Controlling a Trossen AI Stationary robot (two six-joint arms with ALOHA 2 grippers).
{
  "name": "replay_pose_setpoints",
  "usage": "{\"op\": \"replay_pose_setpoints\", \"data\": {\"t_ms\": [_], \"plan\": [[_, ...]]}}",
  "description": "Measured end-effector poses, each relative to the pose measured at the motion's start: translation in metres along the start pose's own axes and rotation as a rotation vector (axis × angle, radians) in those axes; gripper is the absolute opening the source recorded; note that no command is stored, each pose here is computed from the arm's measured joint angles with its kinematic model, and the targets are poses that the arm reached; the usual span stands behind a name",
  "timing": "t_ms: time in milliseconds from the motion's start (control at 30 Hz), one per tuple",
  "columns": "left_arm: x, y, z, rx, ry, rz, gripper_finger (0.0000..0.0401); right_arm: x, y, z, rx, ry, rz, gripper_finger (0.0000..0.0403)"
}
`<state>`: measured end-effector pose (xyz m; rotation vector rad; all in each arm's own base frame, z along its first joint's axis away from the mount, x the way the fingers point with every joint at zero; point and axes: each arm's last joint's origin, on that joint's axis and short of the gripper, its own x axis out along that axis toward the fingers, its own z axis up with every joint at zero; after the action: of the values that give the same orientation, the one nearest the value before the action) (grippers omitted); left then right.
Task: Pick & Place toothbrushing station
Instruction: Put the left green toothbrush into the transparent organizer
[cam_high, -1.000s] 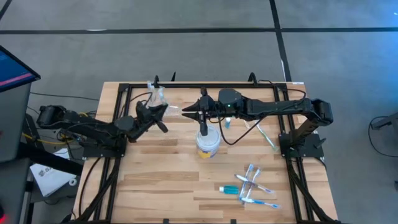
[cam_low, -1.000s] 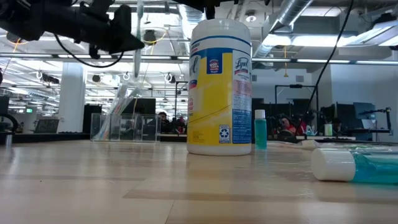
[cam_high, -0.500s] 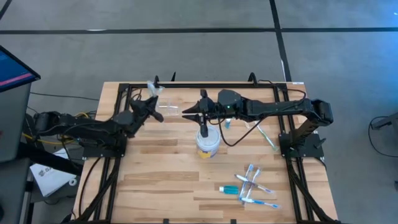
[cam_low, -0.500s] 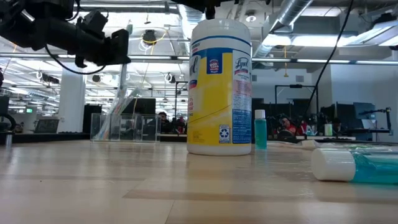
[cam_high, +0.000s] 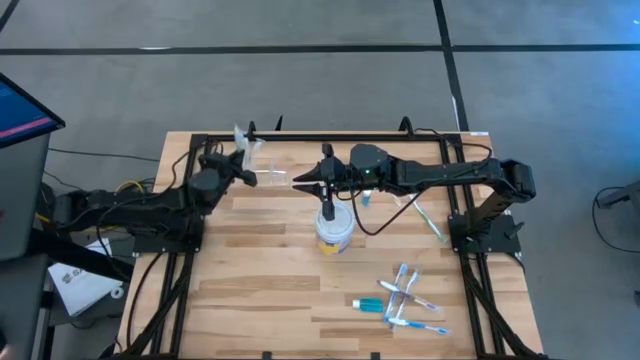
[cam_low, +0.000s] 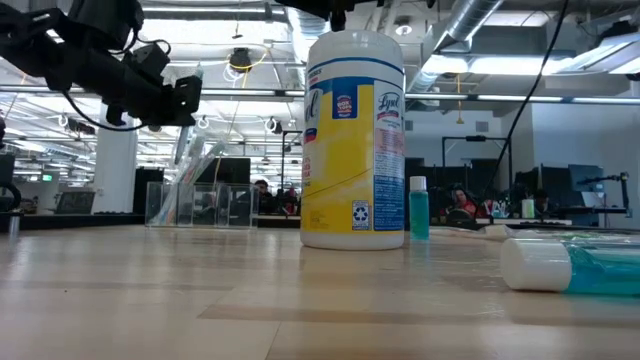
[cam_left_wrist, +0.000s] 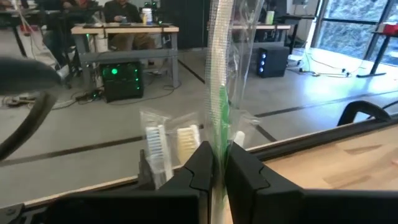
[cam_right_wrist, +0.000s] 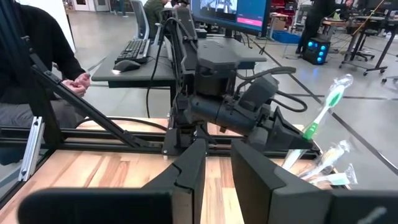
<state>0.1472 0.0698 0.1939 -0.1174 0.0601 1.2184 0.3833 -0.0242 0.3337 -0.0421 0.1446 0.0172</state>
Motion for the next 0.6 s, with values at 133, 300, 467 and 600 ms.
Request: {"op": "replay_pose_setpoints", "data": {"t_ms": [133,300,467,600], "plan": [[0.003,0.005,-0.006,-0.015,0.015,0.011,0.0011,0.0,0.0,0.0,0.0,0.0,0.0,0.0068],[0.003,0.015,-0.028,-0.052,0.06,0.025,0.0011,0.0,0.0,0.0,-0.008,0.0,0.0,0.0068],[0.002,0.023,-0.042,-0.061,0.077,0.046,0.0012,0.0,0.0,0.0,-0.01,-0.001,0.0,0.0068],[0.001,0.025,-0.045,-0.073,0.075,0.049,0.0012,0.0,0.0,0.0,-0.01,-0.001,0.0,0.0068]]}}
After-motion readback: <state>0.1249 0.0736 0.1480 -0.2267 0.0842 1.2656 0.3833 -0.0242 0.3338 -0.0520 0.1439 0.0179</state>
